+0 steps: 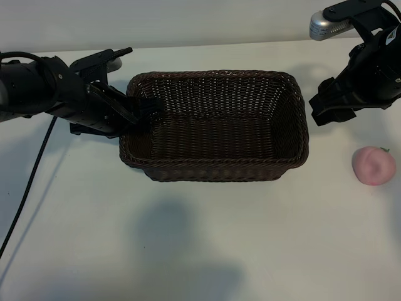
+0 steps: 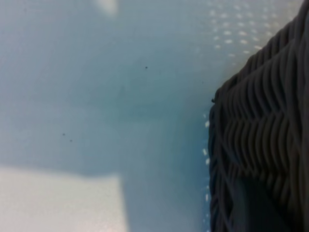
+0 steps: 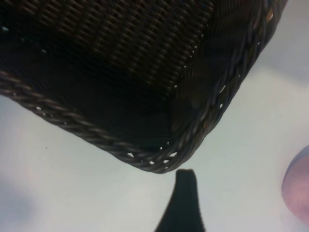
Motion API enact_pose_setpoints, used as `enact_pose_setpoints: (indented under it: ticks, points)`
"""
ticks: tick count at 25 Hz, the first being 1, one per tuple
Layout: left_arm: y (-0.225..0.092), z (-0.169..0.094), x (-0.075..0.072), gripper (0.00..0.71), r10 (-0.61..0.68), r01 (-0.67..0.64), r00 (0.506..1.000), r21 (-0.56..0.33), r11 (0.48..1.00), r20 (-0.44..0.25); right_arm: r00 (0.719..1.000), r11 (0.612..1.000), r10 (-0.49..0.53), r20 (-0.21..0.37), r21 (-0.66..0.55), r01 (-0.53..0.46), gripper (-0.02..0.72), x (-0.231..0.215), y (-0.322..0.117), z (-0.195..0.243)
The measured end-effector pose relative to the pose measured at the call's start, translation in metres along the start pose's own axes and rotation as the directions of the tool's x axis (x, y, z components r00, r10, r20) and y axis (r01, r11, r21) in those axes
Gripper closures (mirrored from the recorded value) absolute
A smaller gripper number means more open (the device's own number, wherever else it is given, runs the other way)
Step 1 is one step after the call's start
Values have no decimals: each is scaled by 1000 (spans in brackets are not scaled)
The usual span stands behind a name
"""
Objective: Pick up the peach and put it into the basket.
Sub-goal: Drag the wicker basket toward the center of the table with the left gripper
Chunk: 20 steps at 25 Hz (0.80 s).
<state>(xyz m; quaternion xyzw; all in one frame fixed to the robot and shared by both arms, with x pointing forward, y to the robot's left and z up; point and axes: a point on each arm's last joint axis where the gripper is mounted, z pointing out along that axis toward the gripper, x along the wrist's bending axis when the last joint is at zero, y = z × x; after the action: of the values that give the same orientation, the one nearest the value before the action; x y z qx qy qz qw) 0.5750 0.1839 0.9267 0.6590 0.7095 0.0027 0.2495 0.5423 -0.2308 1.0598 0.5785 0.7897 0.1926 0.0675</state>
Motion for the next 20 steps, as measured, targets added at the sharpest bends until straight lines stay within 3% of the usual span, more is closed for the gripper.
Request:
enact_pose_setpoints:
  ticks: [2,6,8,20]
  points:
    - [-1,0,-1,409,-4,4,1000,10,1000,4,1000,1000,0,0,2,0,109,0,0,0]
    - [-1,-3,-2,117,-4,3,1000,19,1000,11,1000,1000,0,0,2,0,109,0,0,0]
    - [0,-8,-4,29,-1,1,1000,13,1000,18,1000,1000,0,0,2,0,109,0,0,0]
    - [2,-74,-21,29,97,-93,994,-71,993,56,1000,1000,0,0,2,0,109,0,0,0]
